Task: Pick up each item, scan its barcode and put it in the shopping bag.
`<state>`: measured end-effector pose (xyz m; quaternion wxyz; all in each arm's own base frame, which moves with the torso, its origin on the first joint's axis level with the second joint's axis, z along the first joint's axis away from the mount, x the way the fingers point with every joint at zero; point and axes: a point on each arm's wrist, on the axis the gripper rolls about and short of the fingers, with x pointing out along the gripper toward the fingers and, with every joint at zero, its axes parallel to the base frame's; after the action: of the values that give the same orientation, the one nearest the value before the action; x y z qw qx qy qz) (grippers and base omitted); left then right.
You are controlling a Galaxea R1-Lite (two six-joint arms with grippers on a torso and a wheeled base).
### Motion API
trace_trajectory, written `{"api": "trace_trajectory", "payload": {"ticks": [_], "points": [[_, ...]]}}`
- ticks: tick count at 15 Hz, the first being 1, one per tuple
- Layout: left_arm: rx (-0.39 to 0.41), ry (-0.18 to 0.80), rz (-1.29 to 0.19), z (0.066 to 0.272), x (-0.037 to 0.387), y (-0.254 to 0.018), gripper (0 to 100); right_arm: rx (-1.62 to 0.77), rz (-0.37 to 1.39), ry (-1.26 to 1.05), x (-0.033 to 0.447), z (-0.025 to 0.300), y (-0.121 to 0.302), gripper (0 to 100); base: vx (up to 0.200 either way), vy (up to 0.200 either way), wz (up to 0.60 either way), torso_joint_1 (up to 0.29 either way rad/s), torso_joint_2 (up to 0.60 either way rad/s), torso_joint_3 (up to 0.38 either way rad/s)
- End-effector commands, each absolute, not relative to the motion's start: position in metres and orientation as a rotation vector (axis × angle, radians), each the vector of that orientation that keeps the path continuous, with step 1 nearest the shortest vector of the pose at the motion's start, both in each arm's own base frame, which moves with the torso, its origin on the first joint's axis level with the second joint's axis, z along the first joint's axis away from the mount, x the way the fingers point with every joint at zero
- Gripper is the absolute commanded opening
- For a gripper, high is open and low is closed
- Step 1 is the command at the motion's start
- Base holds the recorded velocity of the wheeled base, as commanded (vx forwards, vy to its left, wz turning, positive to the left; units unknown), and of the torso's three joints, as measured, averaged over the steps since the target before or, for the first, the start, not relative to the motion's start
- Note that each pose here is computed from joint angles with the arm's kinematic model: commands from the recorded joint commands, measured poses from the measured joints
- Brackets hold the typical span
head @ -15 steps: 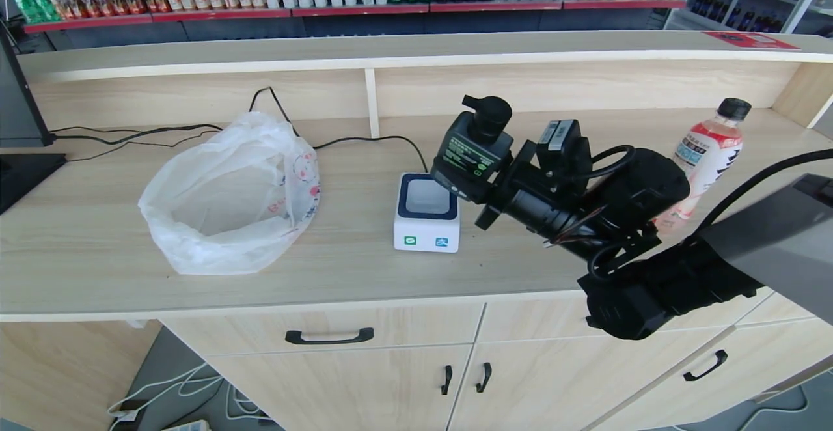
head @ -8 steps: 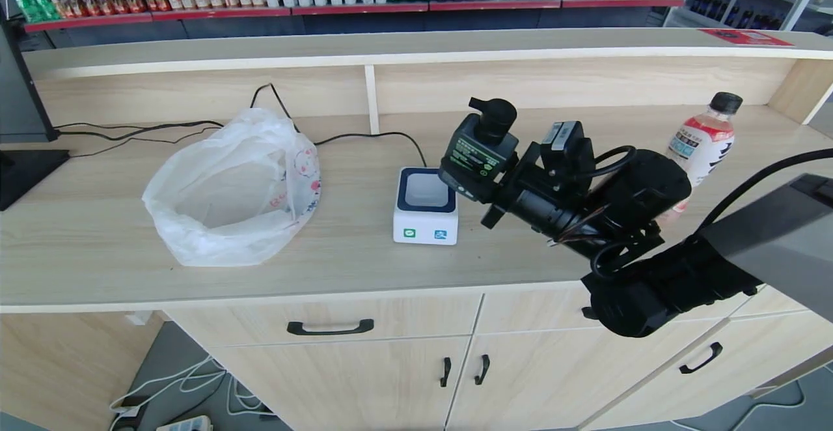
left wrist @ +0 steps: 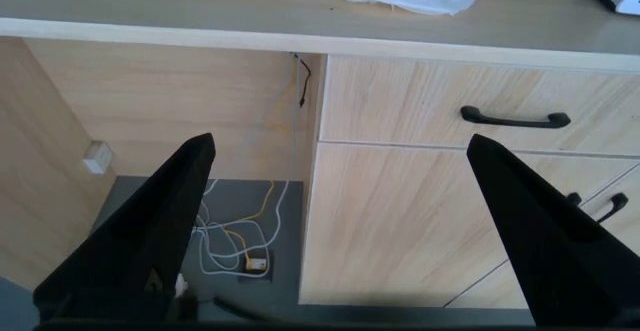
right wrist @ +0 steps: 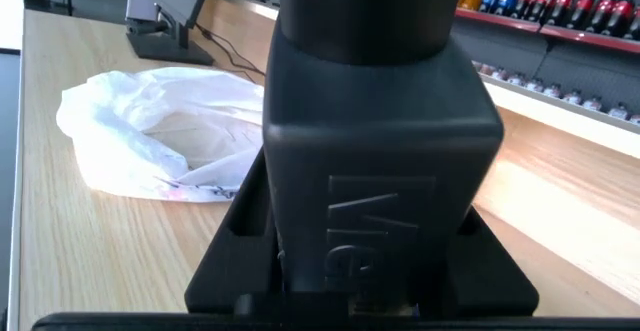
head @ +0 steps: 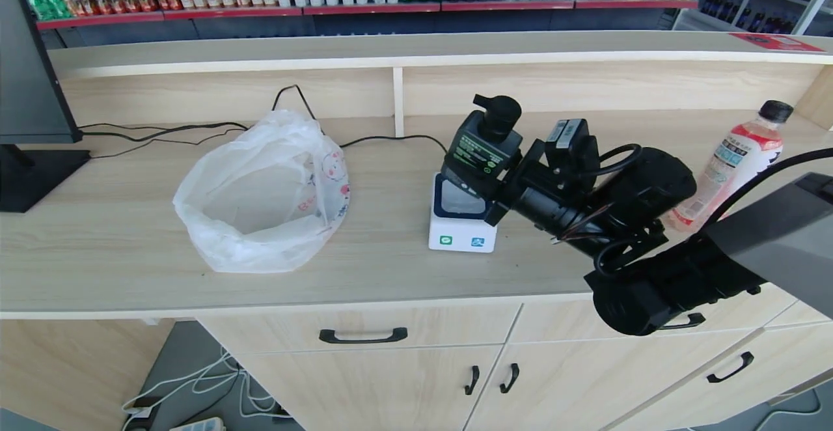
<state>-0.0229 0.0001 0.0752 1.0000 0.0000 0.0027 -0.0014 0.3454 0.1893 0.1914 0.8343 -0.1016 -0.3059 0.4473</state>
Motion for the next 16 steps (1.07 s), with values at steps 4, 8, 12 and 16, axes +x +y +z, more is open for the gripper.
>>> {"api": "trace_trajectory", "payload": {"ticks": [4, 8, 12, 16], "points": [[0.002, 0.006, -0.002, 0.075, -0.023, 0.000, 100, -0.236, 0.933, -0.685, 0.346, 0.199, 0.188, 0, 0.000, 0.050, 0.00, -0.001, 0.00, 0.002], [0.002, 0.005, -0.002, 0.075, -0.023, 0.000, 100, -0.307, 0.921, -0.727, 0.353, 0.202, 0.176, 0, 0.000, 0.000, 0.00, 0.000, 0.00, 0.000], [0.002, 0.005, -0.002, 0.075, -0.023, 0.000, 100, -0.414, 0.885, -0.774, 0.352, 0.205, 0.164, 0, 0.000, 0.000, 0.00, 0.000, 0.00, 0.000], [0.003, 0.005, -0.002, 0.075, -0.023, 0.000, 100, -0.568, 0.787, -0.815, 0.347, 0.200, 0.162, 0, 0.000, 0.000, 0.00, 0.000, 0.00, 0.000]]}}
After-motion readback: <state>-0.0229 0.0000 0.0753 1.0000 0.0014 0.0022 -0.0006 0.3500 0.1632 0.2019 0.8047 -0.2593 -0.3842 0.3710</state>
